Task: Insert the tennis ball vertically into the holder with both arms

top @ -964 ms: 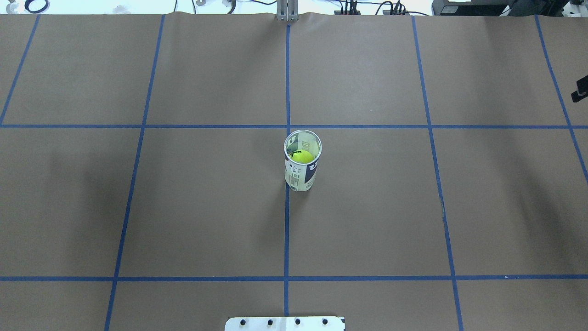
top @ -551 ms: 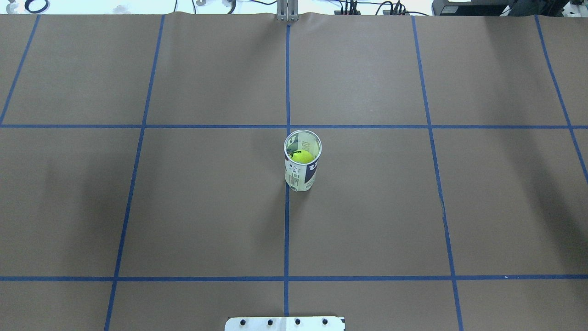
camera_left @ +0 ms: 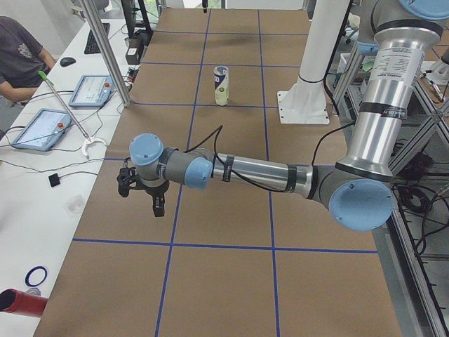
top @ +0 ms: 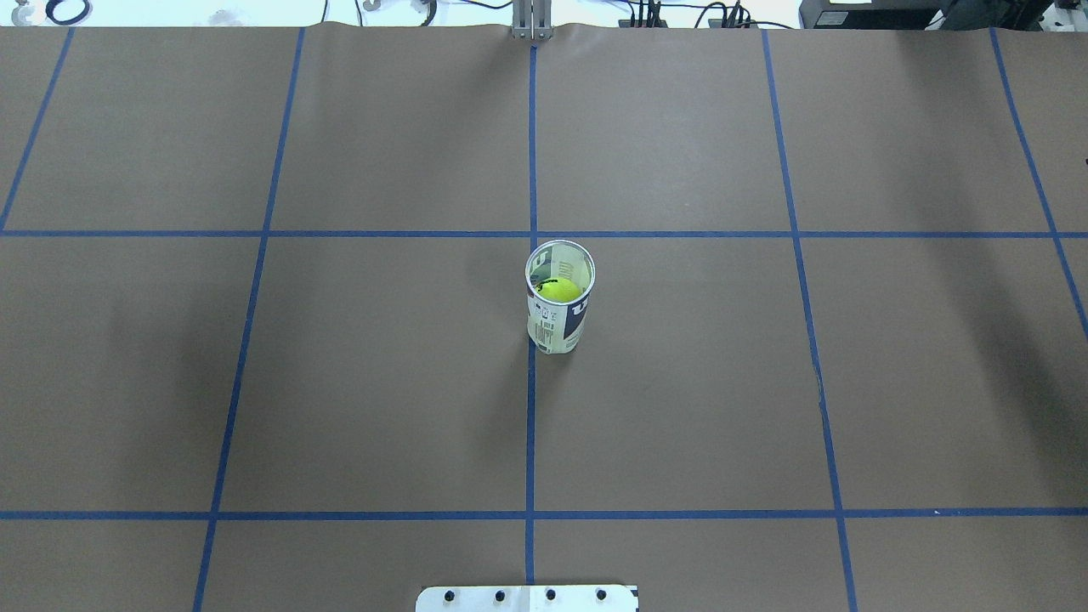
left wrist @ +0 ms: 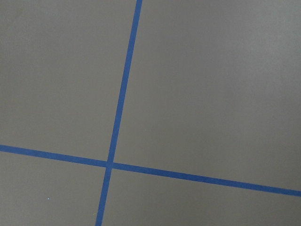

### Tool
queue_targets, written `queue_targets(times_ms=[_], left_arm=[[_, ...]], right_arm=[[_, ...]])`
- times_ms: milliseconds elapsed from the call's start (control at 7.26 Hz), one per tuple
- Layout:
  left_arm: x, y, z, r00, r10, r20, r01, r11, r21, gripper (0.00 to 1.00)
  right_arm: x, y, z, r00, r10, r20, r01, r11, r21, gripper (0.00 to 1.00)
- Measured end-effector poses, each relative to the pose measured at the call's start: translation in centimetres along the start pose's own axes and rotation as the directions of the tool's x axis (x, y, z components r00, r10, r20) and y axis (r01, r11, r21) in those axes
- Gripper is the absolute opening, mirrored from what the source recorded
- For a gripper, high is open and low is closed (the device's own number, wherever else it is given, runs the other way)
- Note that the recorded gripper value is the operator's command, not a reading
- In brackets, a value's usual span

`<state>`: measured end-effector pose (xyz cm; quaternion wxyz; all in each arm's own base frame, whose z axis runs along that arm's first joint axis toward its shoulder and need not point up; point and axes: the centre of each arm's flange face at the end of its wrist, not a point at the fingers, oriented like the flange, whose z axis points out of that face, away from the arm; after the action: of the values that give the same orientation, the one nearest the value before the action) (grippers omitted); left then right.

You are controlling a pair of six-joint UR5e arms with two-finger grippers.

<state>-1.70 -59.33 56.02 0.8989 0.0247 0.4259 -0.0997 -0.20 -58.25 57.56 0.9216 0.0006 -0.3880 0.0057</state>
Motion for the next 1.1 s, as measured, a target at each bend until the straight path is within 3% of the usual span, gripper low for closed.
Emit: queue_targets(times_ms=[275,688,1101], left_arm=[[-0.2,0.1,-0.1,1.0,0.011,0.023,-0.012,1.0,0.015,1.0],[-2.4,1.0,0.7,0.984,0.154,0.095,-0.155,0.988,0.004,1.0],[-3.4,2.0,1.3,0.987,0.12,0.104,-0.12,0.993,-0.01,1.0]], right_arm=[[0.2,-0.1,0.0,1.0,-0.004,-0.003,0.004,1.0,0.0,0.99],[0.3,-0.1,0.1,1.0,-0.007,-0.011,0.007,1.0,0.002,0.99],[-0.1,-0.5,0.0,1.0,-0.014,-0.012,0.014,1.0,0.006,0.99]])
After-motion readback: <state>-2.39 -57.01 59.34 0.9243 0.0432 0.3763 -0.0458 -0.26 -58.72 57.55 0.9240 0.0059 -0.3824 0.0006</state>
